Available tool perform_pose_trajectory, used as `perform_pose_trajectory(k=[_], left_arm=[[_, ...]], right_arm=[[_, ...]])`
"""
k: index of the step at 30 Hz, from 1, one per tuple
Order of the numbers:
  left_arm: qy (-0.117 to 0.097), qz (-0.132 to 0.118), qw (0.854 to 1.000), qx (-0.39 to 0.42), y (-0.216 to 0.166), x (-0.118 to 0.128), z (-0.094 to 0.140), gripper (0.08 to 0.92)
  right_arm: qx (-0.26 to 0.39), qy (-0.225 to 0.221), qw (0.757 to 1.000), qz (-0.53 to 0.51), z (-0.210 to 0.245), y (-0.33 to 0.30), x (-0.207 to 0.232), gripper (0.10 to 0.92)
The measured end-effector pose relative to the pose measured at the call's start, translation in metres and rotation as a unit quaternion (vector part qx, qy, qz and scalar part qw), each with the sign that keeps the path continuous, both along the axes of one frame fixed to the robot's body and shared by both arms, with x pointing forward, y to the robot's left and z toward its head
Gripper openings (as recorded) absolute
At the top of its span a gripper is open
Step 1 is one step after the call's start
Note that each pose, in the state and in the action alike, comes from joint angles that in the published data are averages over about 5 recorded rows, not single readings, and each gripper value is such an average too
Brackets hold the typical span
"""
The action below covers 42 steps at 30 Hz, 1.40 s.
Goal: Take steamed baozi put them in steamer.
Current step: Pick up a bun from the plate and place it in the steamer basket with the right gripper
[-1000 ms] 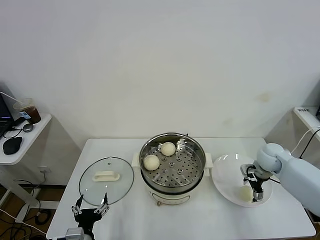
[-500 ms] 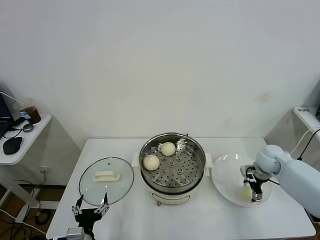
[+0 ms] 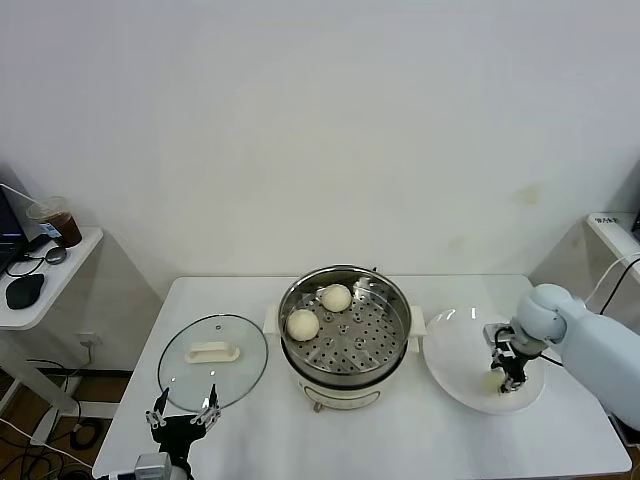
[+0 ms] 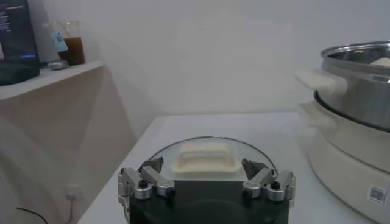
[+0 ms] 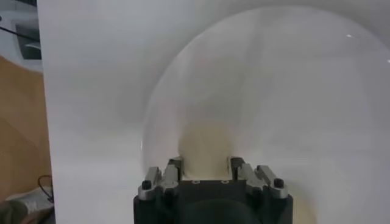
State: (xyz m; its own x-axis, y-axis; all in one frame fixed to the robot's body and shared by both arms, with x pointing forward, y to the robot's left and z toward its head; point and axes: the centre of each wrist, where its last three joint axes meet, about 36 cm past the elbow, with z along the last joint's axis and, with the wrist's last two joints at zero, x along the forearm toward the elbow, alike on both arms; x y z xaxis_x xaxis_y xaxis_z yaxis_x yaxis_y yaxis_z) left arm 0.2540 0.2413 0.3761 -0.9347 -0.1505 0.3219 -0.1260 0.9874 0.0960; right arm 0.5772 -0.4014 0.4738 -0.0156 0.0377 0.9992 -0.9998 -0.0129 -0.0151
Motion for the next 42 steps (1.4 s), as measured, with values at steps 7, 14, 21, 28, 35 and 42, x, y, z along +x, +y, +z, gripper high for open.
perform_pose_trajectory(k=[7,14,21,28,35,42], left_arm=[[-0.006,-0.001,1.000,0.000,-0.003,0.001,0.002,0.823],[-0.018,0.001,1.000,0.003,-0.003,0.004,0.007,0.823],[-0.028,0.002,1.000,0.006,-0.004,0.005,0.010,0.823],[-0.033,0.002,0.999,0.006,-0.005,0.004,0.015,0.823],[-0.038,0.008,0.999,0.005,-0.005,0.002,0.019,0.823],[-0.044,0.013,0.999,0.001,-0.007,0.003,0.022,0.823]], right_arm=[[0.016,-0.021,1.000,0.008,0.042,0.011,0.019,0.475],[0.045,-0.058,0.997,0.038,0.117,0.048,0.054,0.475],[0.082,-0.083,0.989,0.096,0.194,0.103,0.079,0.475],[0.112,-0.089,0.964,0.224,0.227,0.154,0.090,0.473],[0.101,-0.097,0.909,0.393,0.228,0.200,0.083,0.473],[0.084,-0.087,0.831,0.544,0.205,0.246,0.064,0.475]])
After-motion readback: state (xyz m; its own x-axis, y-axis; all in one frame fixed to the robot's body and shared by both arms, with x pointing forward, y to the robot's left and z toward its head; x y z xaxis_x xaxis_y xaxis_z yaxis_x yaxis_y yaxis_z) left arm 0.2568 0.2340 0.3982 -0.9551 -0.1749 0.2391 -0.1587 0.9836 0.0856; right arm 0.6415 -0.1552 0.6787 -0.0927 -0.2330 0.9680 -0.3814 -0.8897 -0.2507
